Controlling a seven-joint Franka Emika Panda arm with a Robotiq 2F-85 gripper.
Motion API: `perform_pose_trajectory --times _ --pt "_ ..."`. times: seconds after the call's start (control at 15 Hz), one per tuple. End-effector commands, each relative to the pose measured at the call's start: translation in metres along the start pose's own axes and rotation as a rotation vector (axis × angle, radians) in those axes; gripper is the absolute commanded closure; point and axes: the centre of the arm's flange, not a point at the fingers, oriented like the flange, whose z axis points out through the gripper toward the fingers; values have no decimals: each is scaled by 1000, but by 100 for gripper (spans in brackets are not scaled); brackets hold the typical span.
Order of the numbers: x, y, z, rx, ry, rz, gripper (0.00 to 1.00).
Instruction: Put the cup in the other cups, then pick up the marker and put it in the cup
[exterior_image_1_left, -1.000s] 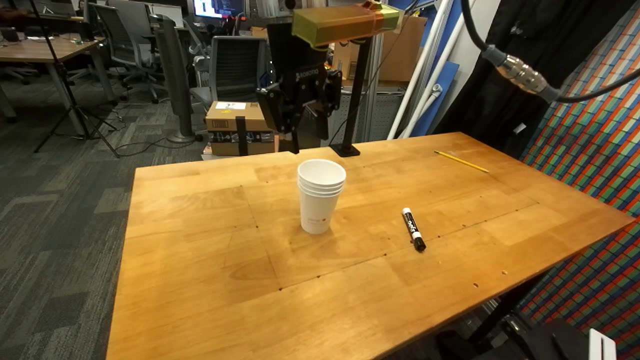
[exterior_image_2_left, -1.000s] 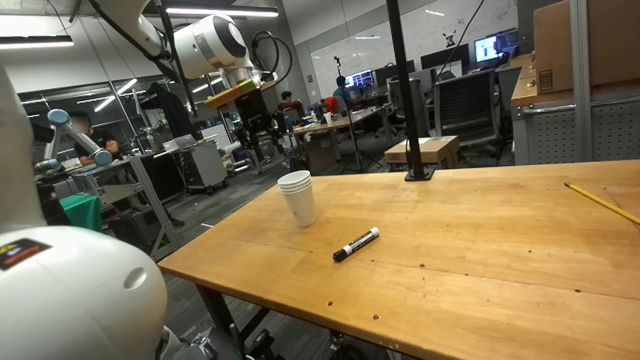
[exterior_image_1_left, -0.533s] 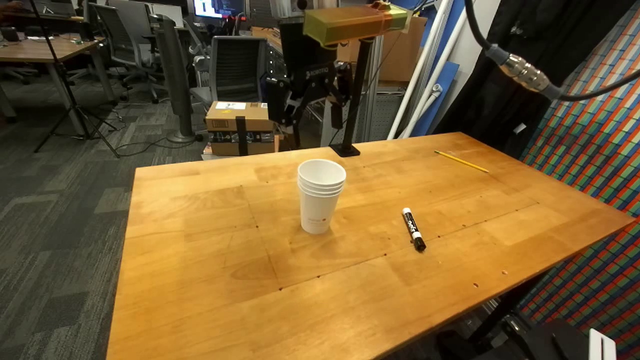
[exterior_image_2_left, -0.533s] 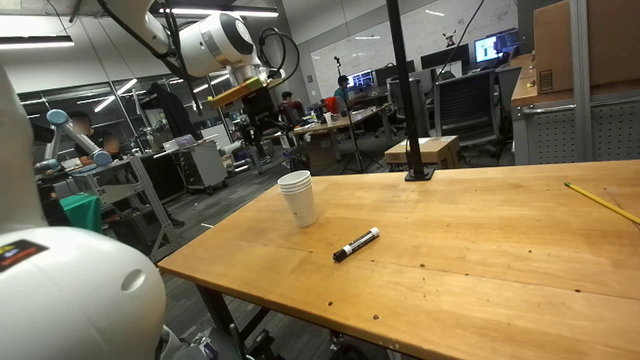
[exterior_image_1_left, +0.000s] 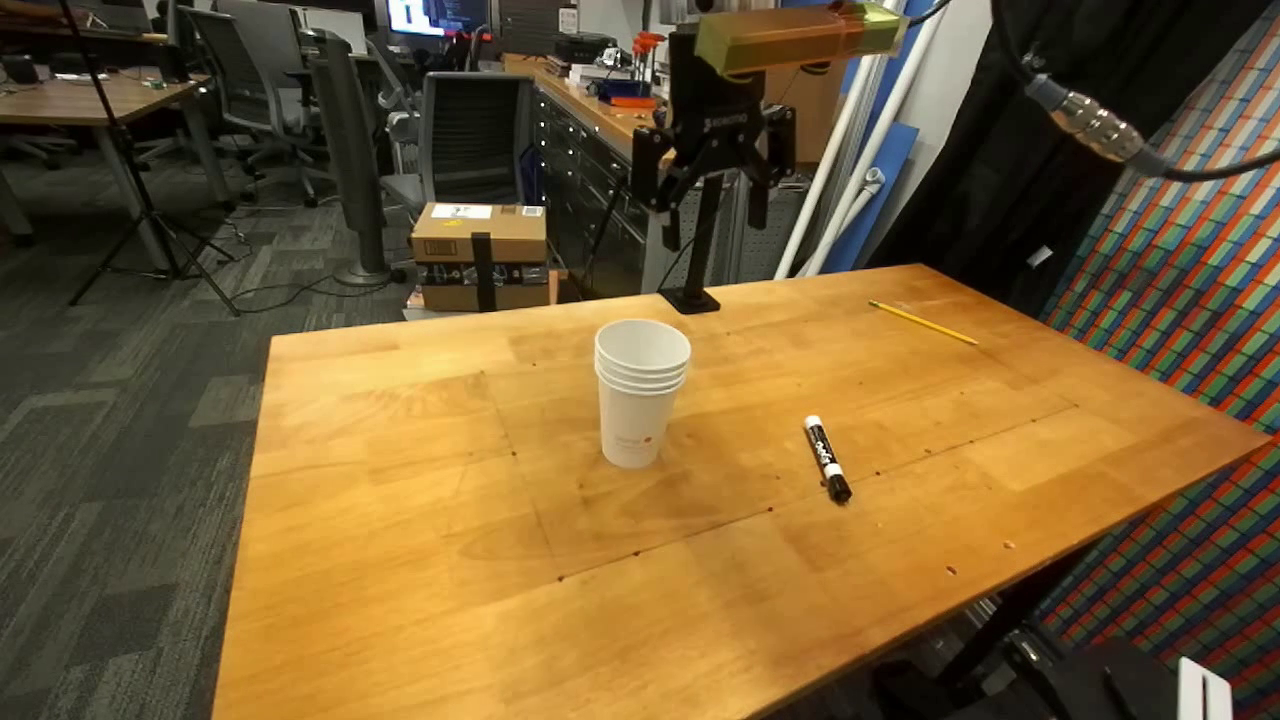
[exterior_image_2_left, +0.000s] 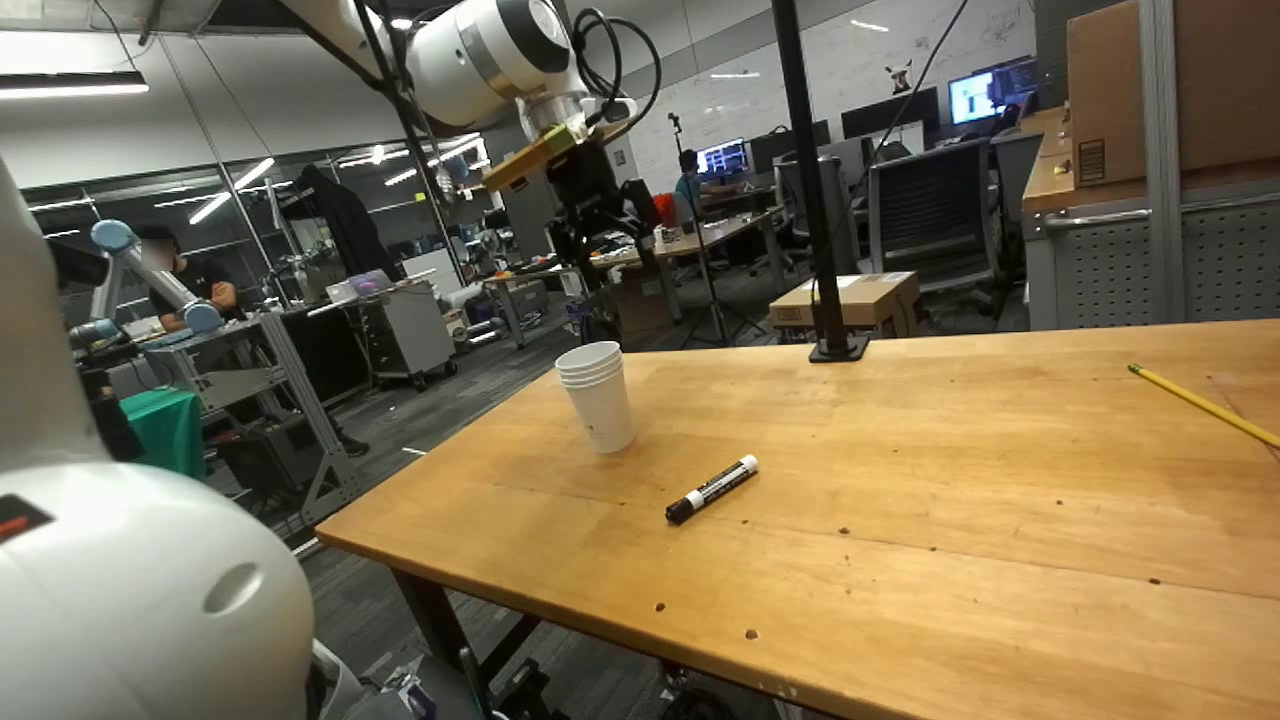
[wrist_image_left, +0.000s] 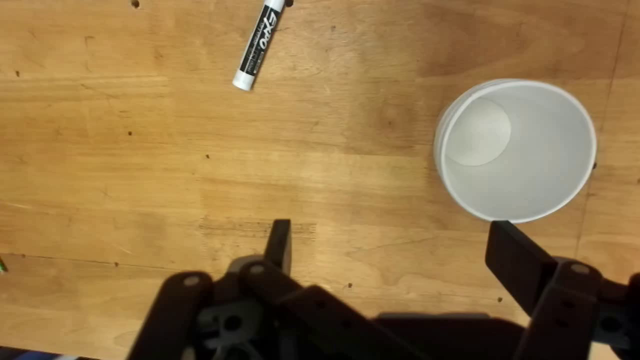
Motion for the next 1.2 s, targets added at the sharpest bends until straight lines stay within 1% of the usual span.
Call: perform_pose_trajectory --times 0.0,0.2,0.53,0.67,0.87,1.13 --pt "-22 33 -10 -23 67 185 0" --pt "-38 53 -15 -23 81 327 0" --pt "-66 84 -12 -31 67 463 0" --pt "-75 97 -5 -32 55 495 0" --pt "-87 113 12 -14 16 502 0" --pt "-98 123 31 8 -40 502 0"
